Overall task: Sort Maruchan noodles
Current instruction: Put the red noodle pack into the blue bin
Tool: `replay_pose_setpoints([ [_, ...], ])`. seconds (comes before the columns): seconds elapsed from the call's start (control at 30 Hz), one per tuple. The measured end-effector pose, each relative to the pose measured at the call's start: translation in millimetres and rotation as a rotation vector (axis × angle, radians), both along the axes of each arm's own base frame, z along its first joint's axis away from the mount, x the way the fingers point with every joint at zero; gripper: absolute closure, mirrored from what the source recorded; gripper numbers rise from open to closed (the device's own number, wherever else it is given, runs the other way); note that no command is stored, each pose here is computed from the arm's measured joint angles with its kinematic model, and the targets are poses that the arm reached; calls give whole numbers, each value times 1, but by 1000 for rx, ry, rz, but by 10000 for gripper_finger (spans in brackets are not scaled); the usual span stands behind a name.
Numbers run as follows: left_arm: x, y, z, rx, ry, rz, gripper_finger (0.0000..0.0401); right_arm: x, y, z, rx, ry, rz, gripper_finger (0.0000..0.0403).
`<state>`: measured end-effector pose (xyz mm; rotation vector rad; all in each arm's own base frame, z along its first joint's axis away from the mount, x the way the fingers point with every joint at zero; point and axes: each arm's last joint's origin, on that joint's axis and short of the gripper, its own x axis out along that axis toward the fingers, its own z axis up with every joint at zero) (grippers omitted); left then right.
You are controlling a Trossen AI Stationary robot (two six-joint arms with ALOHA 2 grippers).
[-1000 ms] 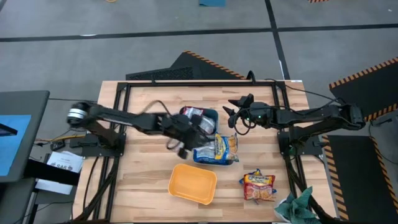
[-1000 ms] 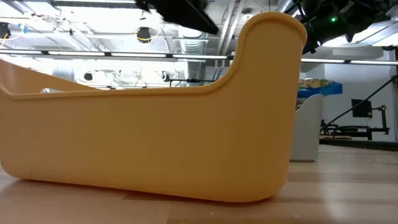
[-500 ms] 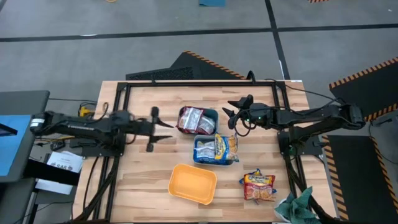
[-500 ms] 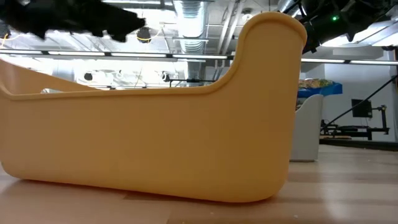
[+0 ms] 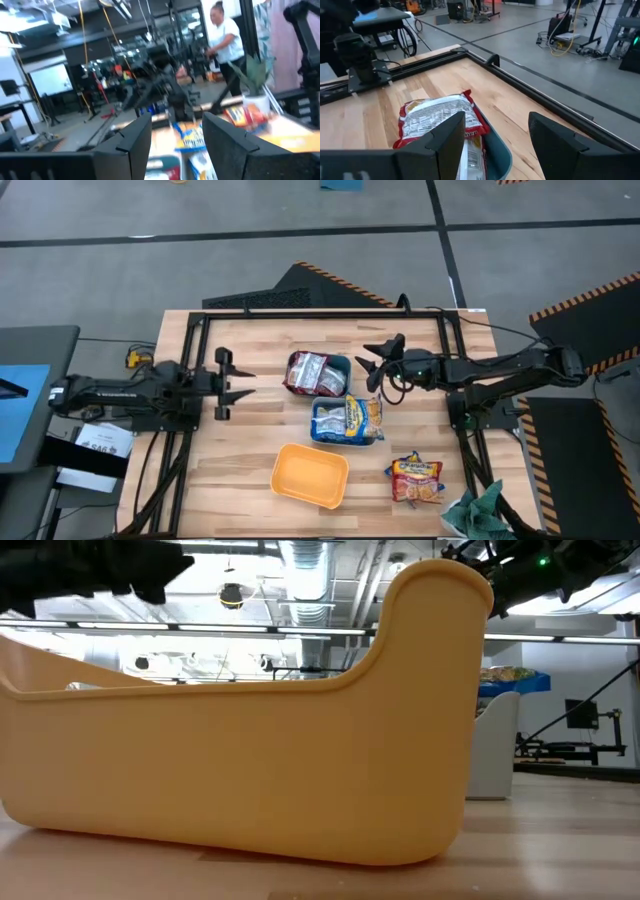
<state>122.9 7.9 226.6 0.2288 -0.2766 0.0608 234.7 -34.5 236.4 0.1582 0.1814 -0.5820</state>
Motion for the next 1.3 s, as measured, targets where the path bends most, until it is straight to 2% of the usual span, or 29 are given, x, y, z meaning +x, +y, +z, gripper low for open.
replay_pose_setpoints([
  [0.13,-1,0,8,-2,49,3,236,0,0,0,-3,0,-1,163],
  [0.3,1,0,2,-45,165,-2,236,0,0,0,-8,4,1,163],
  [0.87,1,0,2,-30,167,3,236,0,1,0,-5,4,7,163],
  [0.93,1,0,2,-30,168,3,236,1,5,2,2,-16,49,163],
  [1.1,1,0,2,-8,169,7,236,6,31,15,4,-68,295,163],
  [1.23,1,0,2,15,170,12,236,6,60,27,57,90,395,163],
  [1.3,1,0,2,14,170,12,236,2,74,36,112,192,401,163],
])
